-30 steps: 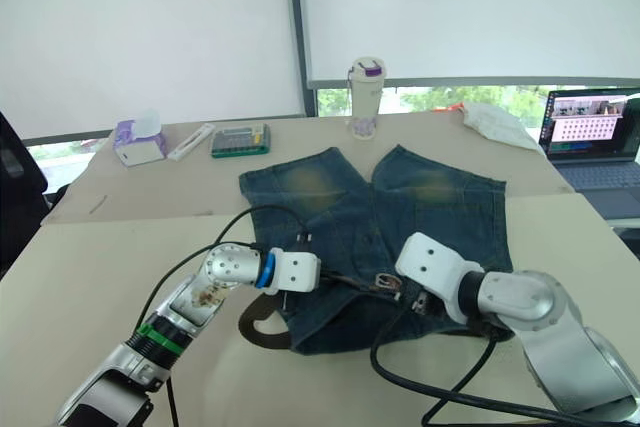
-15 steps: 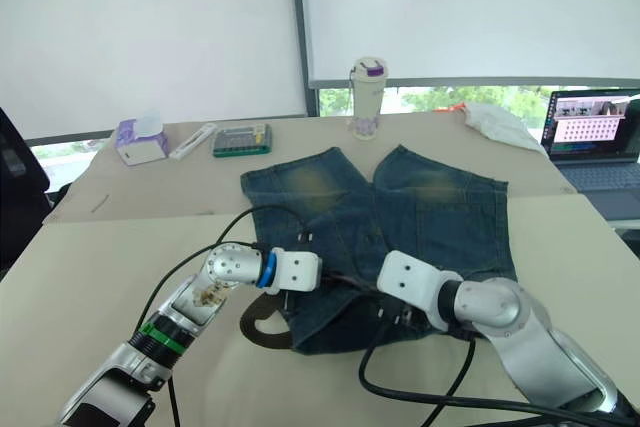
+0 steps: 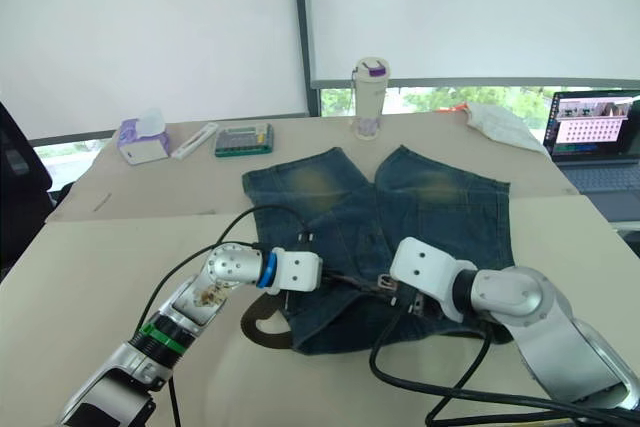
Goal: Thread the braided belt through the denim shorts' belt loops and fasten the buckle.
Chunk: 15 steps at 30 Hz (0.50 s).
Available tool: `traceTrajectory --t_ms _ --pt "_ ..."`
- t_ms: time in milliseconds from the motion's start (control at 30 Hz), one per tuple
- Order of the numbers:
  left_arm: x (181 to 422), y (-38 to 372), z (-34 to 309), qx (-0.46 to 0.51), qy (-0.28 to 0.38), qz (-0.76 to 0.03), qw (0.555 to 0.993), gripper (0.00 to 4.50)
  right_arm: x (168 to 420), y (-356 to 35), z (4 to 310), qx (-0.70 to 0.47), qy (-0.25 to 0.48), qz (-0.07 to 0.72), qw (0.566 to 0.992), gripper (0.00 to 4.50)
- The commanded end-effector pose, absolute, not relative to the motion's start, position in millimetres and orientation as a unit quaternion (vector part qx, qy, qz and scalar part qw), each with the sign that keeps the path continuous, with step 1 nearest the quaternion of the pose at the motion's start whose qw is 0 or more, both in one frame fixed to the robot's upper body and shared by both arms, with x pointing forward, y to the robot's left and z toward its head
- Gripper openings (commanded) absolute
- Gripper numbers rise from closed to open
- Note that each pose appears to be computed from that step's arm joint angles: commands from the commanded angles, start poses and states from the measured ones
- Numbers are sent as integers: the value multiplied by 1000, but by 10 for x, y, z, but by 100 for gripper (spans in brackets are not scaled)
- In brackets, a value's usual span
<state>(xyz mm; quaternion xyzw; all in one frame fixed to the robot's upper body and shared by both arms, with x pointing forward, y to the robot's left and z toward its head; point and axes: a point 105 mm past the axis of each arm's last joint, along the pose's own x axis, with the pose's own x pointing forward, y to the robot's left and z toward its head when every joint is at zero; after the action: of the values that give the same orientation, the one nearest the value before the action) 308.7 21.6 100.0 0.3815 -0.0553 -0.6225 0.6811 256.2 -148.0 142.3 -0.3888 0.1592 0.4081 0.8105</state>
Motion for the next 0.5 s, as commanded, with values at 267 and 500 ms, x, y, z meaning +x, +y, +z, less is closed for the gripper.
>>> traceTrajectory --t_ms 267,500 --pt "3092 143 1172 384 -91 -619 679 0 2574 -1336 1403 -408 130 421 800 260" --pt "3096 138 1178 385 -93 -620 677 0 2642 -1326 1470 -415 114 410 804 260"
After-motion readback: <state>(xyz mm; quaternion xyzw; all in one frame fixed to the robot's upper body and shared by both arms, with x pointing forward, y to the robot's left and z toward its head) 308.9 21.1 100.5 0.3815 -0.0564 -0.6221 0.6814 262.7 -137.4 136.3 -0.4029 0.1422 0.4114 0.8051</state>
